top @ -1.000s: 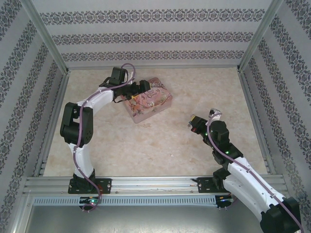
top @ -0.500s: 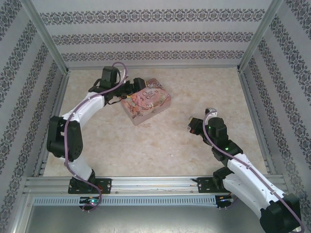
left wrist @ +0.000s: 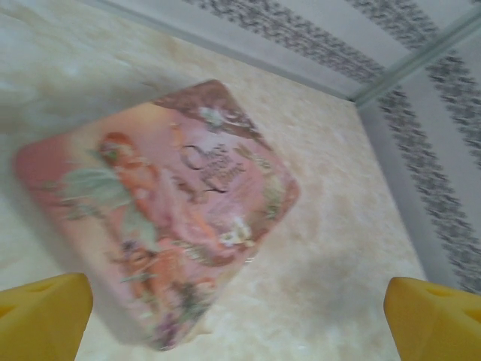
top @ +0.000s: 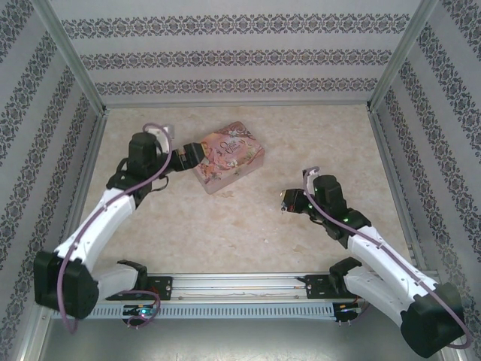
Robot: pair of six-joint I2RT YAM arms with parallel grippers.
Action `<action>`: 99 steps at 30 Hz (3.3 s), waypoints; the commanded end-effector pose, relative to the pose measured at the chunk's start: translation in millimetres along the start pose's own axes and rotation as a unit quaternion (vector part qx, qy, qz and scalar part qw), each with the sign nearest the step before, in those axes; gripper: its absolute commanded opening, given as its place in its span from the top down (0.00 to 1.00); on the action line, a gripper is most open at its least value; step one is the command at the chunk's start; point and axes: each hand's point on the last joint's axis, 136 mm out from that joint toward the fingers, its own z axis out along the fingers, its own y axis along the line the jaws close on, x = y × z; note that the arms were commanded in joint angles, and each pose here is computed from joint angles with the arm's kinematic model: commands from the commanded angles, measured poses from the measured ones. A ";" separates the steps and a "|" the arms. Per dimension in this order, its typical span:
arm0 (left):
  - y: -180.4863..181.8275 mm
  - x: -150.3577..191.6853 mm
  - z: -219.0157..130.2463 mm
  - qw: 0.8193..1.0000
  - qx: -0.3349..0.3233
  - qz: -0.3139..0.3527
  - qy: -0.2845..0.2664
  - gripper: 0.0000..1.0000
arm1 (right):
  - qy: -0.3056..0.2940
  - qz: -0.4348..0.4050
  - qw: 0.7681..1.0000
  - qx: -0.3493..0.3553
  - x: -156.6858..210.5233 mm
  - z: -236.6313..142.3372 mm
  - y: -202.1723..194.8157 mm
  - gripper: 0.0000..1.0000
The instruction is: Unlock the padlock with the key
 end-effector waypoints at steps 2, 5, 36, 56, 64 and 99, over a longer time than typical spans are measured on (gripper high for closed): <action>46.1 -5.1 -29.0 0.991 -0.110 0.037 -0.072 0.01 | 0.063 -0.014 0.998 -0.014 21.9 2.4 8.4 1.00; 61.8 1.1 -46.9 0.984 -0.149 0.045 -0.091 0.01 | 0.101 -0.012 0.995 -0.011 39.7 7.3 4.2 1.00; 73.1 -3.8 -71.4 0.971 -0.194 0.060 -0.125 0.01 | 0.238 0.031 0.971 0.014 106.3 47.7 -26.1 1.00; 79.1 -10.8 -74.9 0.963 -0.223 0.081 -0.128 0.01 | 0.240 0.025 0.970 0.030 100.0 49.0 -29.0 0.80; 86.2 -18.5 -81.5 0.954 -0.252 0.084 -0.141 0.01 | 0.157 -0.013 0.987 0.042 53.4 27.7 -20.8 0.72; 168.1 -3.0 -98.8 0.900 -0.378 0.118 -0.181 0.01 | -0.267 -0.172 0.914 0.251 -144.7 -47.9 -126.0 0.02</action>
